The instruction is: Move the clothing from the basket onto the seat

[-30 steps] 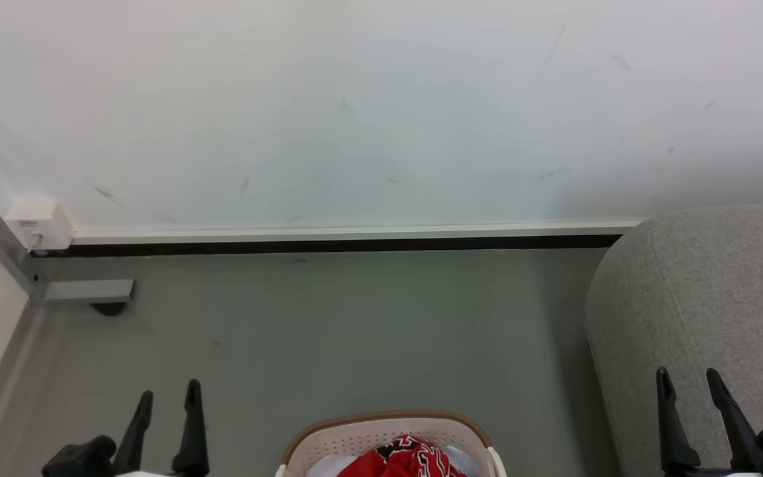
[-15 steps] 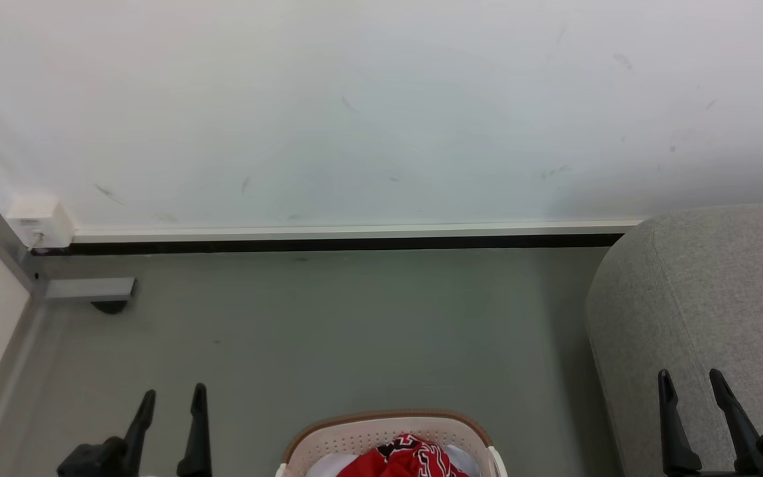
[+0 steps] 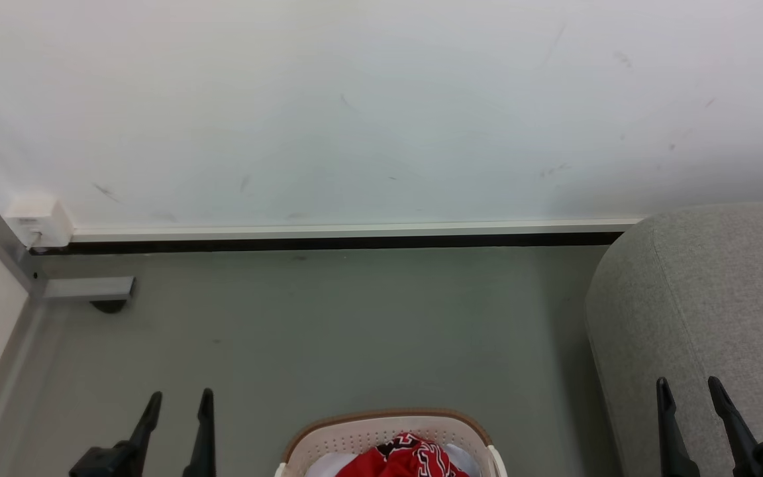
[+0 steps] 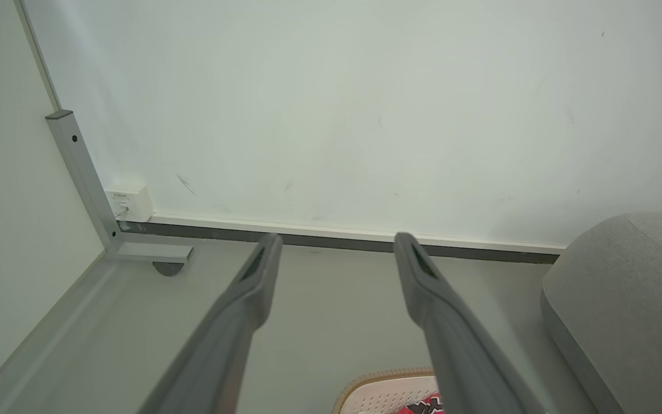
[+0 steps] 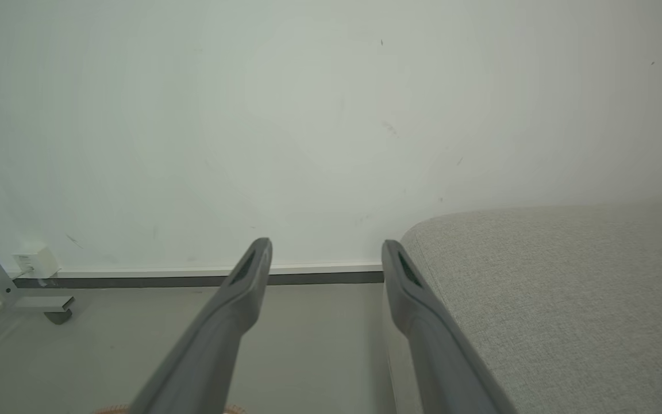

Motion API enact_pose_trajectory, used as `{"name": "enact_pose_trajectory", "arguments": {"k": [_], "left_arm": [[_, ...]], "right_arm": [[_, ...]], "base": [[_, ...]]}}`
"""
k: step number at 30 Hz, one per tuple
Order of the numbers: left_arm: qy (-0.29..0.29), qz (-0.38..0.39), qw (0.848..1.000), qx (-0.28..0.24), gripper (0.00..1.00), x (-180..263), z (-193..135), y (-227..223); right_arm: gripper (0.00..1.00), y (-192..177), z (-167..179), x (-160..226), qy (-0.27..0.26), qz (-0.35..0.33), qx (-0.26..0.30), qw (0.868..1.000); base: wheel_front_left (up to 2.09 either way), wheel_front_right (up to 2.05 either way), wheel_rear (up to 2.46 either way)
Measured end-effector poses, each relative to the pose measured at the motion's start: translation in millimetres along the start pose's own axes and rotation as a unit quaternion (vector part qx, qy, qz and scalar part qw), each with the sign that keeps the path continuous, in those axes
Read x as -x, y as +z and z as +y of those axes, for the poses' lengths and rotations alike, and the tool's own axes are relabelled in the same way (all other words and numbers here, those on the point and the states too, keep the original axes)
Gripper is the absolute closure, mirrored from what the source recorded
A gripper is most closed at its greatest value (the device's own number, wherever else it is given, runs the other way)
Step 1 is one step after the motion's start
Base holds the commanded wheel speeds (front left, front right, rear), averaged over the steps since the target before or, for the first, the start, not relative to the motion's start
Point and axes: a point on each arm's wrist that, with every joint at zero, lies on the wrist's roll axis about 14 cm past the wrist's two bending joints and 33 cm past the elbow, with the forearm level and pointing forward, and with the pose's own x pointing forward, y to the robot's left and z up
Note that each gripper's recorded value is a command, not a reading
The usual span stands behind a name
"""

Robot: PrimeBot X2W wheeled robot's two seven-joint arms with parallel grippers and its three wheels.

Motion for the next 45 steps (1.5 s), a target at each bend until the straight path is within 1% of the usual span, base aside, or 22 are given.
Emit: {"name": "enact_pose_trajectory", "arguments": {"k": [6, 24, 32, 35, 39, 43, 45], "left_arm": [[-0.007, 0.000, 1.000, -0.012, 0.00, 0.5, -2.7, -1.5], [-0.008, 0.008, 1.000, -0.003, 0.00, 1.5, -3.9, -7.0], [-0.017, 0.014, 1.000, -0.001, 0.00, -3.1, -9.9, -10.8], [-0.031, 0.014, 0.999, 0.000, 0.00, -10.5, -18.8, -11.2], [-0.063, 0.019, 0.998, -0.001, 0.00, -24.3, -38.9, -14.9], [-0.115, 0.038, 0.993, -0.008, 0.00, -38.7, -69.8, -28.2], [-0.149, 0.061, 0.987, -0.013, 0.00, -43.5, -90.0, -42.1]], "right_arm": [[0.00, -1.1, 1.5, 0.3, 0.004, 0.000, 0.014, 1.000], [0.00, -5.9, 1.2, 1.6, 0.001, 0.006, -0.002, 1.000], [0.00, -5.3, 0.6, 0.6, 0.000, 0.005, -0.002, 1.000], [0.00, -3.5, -2.9, -0.3, -0.005, 0.002, -0.002, 1.000], [0.00, 3.1, -8.0, -4.6, -0.013, -0.008, -0.001, 1.000], [0.00, 10.3, -17.3, -8.3, -0.026, -0.019, 0.002, 0.999], [0.00, 13.9, -23.2, -10.3, -0.034, -0.024, 0.003, 0.999]], "base": [[0.00, 0.00, 0.00], [0.00, 0.00, 0.00], [0.00, 0.00, 0.00], [0.00, 0.00, 0.00], [0.00, 0.00, 0.00], [0.00, 0.00, 0.00], [0.00, 0.00, 0.00]]}}
